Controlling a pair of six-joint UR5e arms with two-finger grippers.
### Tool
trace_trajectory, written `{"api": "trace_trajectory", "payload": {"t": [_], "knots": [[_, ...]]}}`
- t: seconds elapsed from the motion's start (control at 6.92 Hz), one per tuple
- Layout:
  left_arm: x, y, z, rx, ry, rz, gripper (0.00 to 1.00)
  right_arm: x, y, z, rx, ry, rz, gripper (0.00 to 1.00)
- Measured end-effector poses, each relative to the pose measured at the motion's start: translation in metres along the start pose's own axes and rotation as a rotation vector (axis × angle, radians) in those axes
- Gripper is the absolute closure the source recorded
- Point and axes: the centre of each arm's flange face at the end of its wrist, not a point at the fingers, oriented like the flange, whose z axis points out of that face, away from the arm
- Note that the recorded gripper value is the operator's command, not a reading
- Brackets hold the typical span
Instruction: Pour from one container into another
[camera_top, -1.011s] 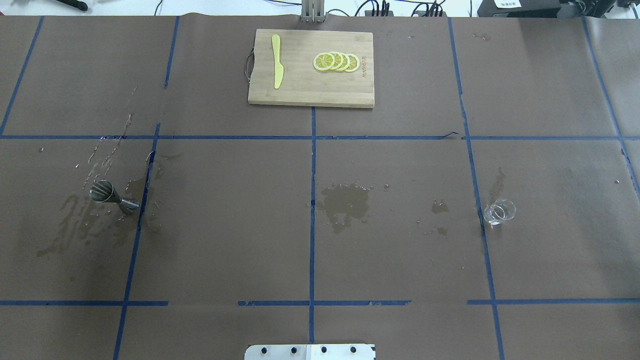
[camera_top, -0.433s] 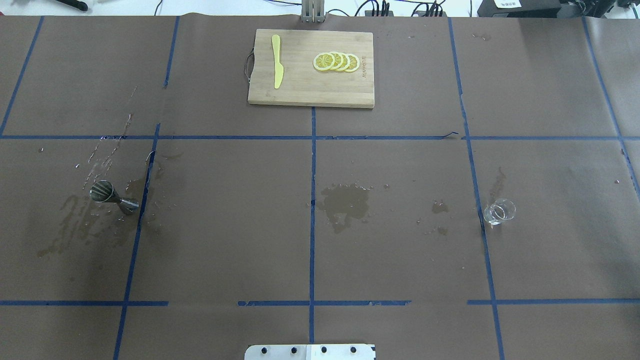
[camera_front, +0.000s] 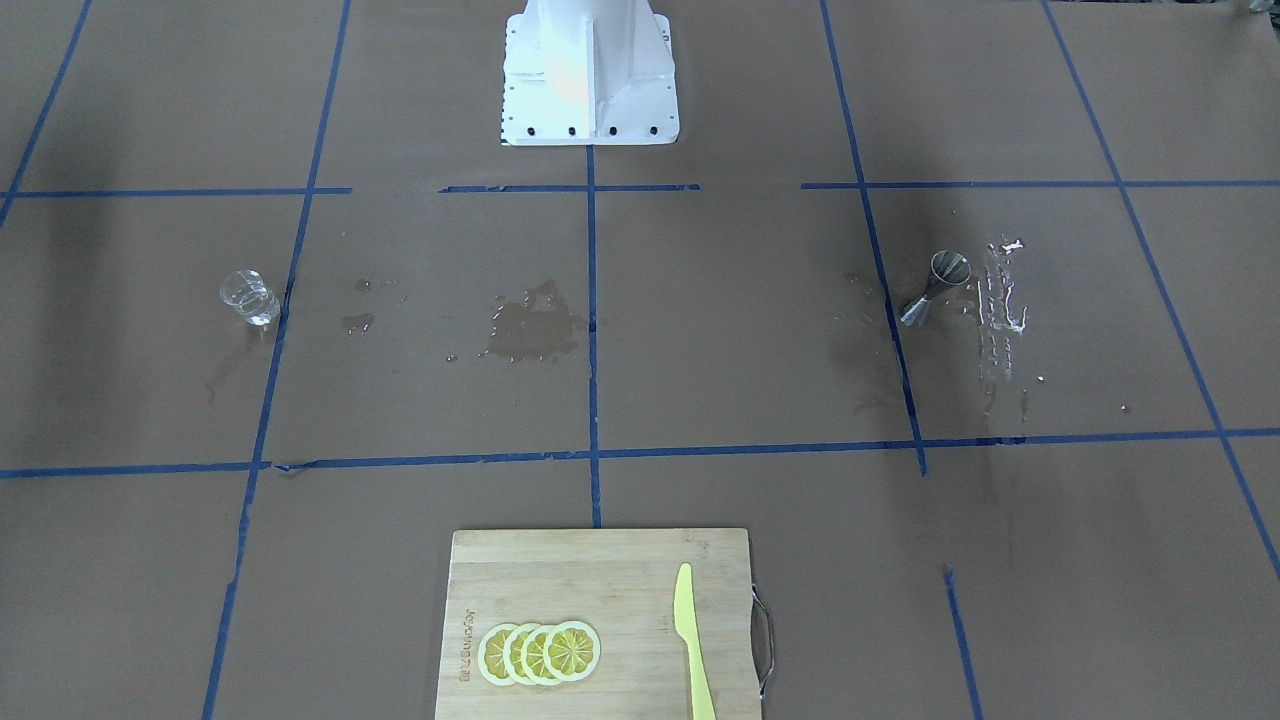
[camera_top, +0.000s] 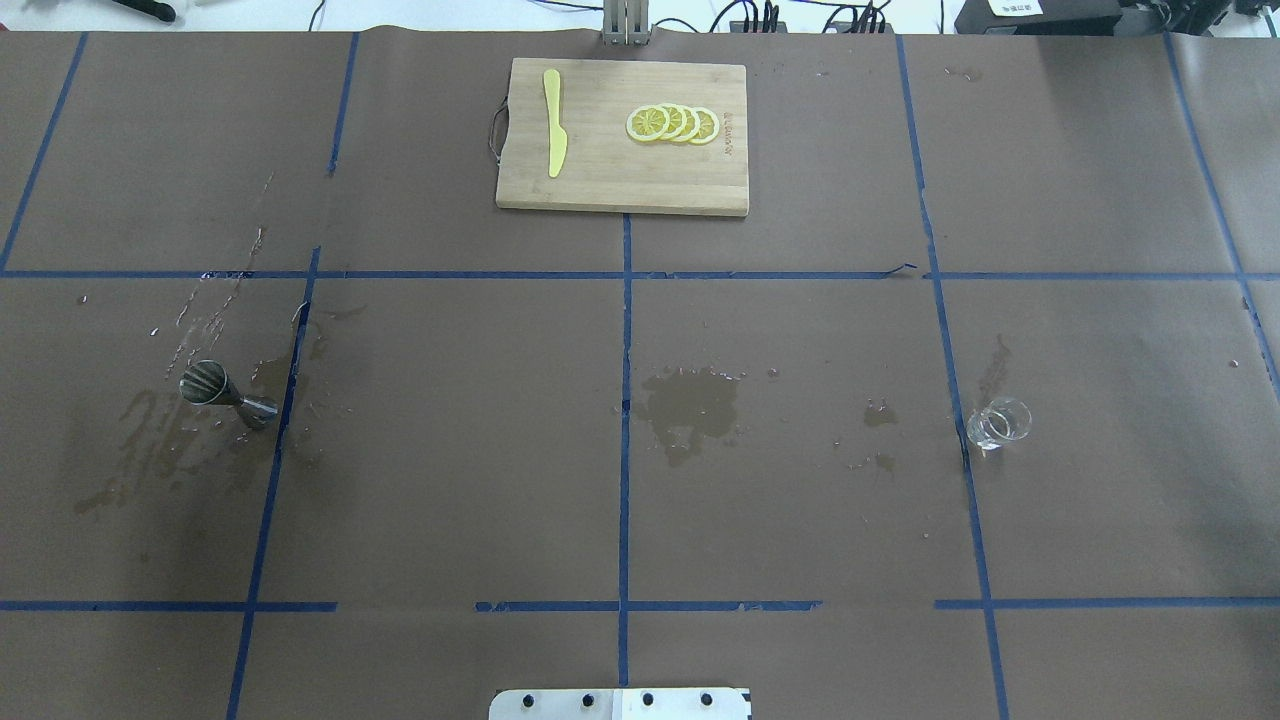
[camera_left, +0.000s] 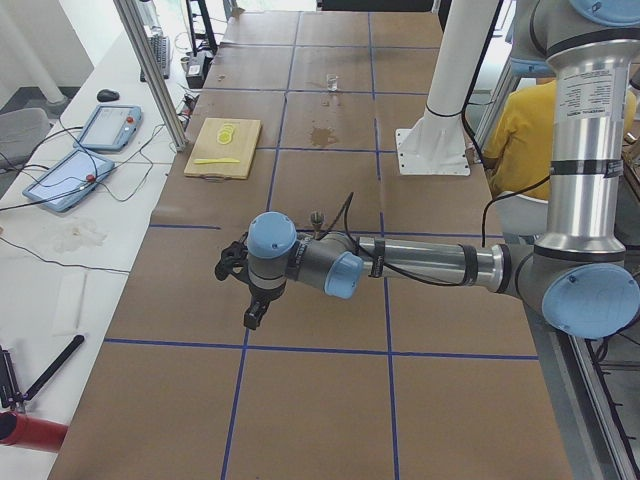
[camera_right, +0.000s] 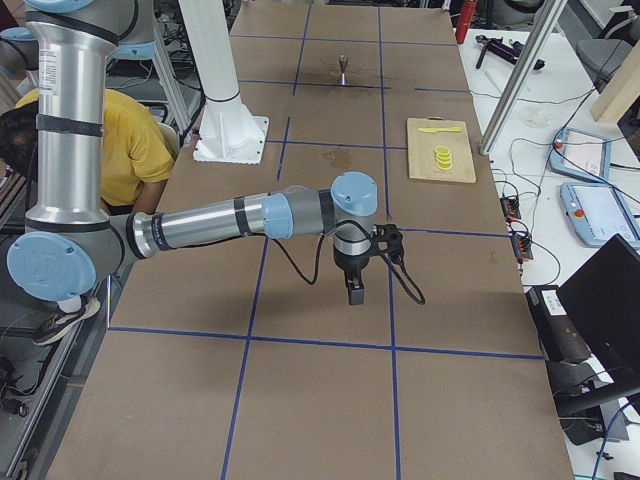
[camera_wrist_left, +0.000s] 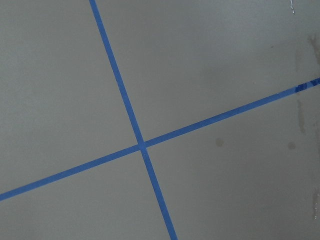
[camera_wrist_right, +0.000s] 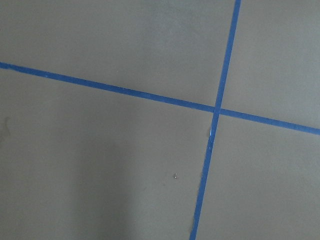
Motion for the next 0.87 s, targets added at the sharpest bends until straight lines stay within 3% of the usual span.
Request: {"api": "trace_trajectory", "payload": {"t": [0.29,0.87], "knots": [[0.003,-0.003,-0.004,0.033,-0.003,0.035,0.0,-0.001,-0.003,0.0,0.017,-0.004,-0.004,0.0],[-0.011,0.01,0.01,0.162,-0.01,0.14,0.0,0.004,0.001,0.004,0.009,-0.005,0.003,0.0]]}}
